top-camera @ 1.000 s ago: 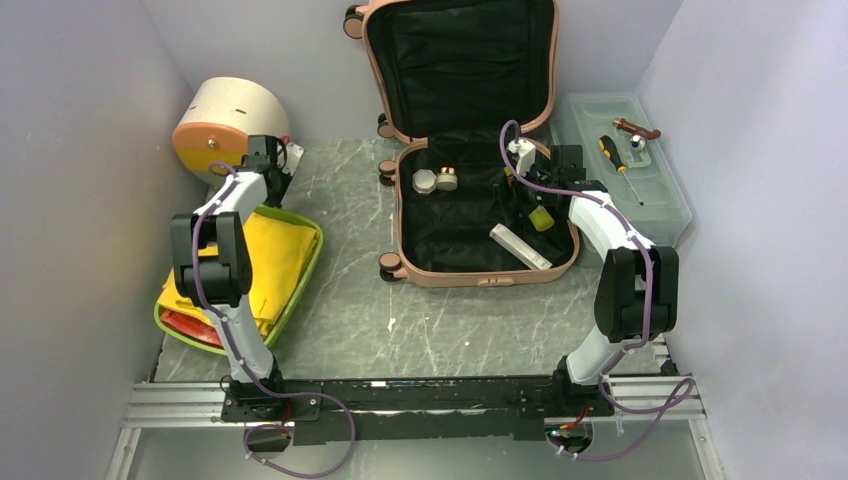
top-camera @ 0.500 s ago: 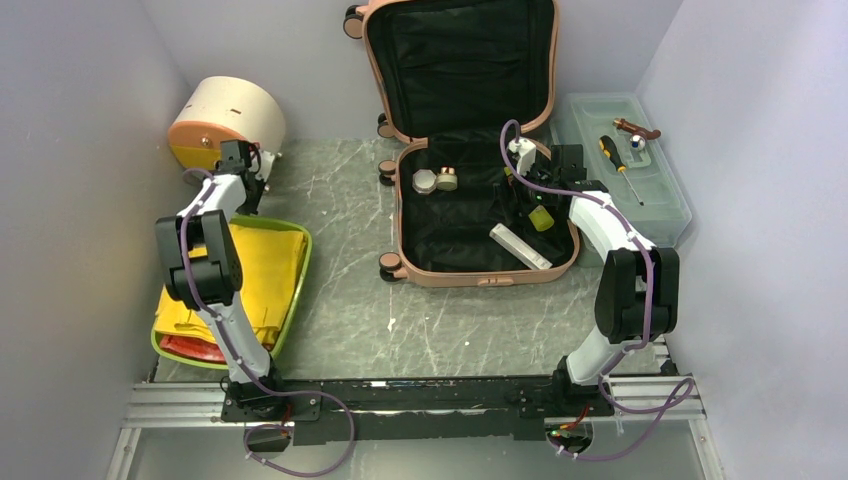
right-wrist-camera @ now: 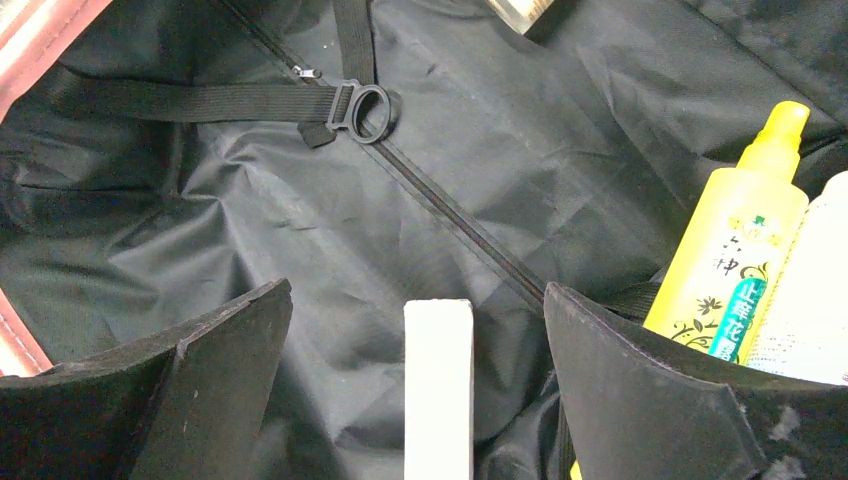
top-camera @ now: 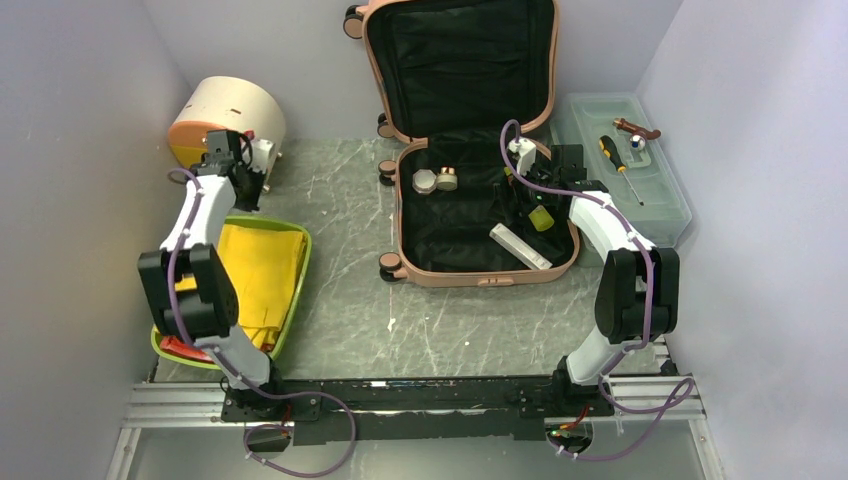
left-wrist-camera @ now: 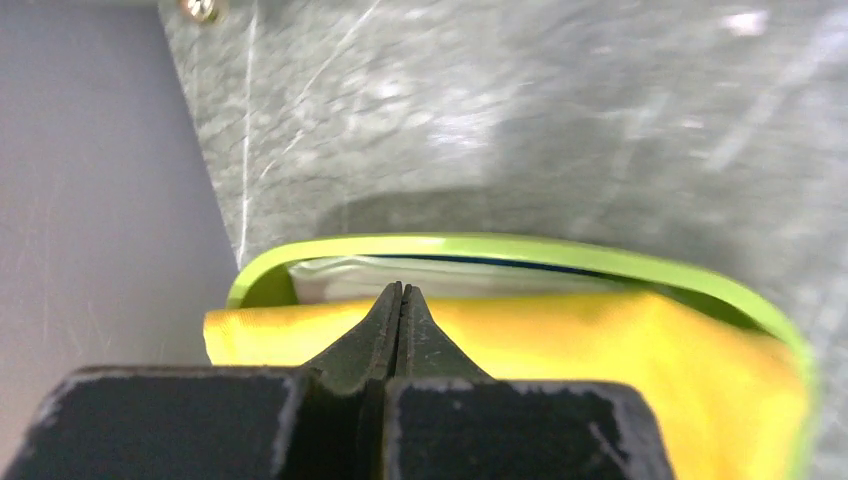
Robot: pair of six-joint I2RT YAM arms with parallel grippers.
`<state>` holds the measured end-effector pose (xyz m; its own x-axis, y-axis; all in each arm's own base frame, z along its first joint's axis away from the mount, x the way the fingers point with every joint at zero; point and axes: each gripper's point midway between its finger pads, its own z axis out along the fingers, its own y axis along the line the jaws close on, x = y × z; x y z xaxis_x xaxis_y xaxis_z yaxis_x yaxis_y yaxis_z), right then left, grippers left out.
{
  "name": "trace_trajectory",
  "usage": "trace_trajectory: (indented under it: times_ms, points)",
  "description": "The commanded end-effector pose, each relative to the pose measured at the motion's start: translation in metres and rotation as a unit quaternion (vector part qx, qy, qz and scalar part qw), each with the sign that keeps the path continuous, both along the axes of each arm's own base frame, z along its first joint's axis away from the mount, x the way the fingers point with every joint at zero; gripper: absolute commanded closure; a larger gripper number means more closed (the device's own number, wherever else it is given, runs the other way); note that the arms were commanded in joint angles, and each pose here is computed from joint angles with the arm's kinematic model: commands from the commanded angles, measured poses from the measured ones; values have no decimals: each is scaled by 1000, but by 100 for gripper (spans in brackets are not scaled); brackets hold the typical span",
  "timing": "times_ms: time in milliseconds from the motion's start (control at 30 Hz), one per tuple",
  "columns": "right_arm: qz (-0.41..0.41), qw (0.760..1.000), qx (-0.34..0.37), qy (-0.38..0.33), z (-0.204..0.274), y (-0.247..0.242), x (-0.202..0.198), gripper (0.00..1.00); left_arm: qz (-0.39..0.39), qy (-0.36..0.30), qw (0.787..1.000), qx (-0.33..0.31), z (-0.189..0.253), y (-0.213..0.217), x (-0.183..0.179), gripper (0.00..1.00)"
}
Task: Open, take out, and arrange the luggage
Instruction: Move the bin to the corner of the board.
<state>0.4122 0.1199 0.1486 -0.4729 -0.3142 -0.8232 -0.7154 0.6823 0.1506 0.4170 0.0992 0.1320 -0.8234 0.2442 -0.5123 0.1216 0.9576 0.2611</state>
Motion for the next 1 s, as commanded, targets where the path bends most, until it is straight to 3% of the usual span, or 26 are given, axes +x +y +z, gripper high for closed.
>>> trace_trajectory:
  times_ms: [0,133,300,633,967]
  points:
    - [5,999,11,-31,20,3,2,0,-124,-38,990,-61,47,-89,-22,100]
    - [4,999,10,-36,23,3,2,0,-220,-13,972,-84,46,-155,-52,100]
    - [4,999,11,-39,26,3,1,0,-249,73,962,-84,18,-183,-87,100]
    - [5,999,13,-40,28,3,0,0,-255,200,945,-38,-41,-170,-134,100]
    - [2,999,12,-43,30,2,1,0,-229,225,947,29,-45,-137,-150,100]
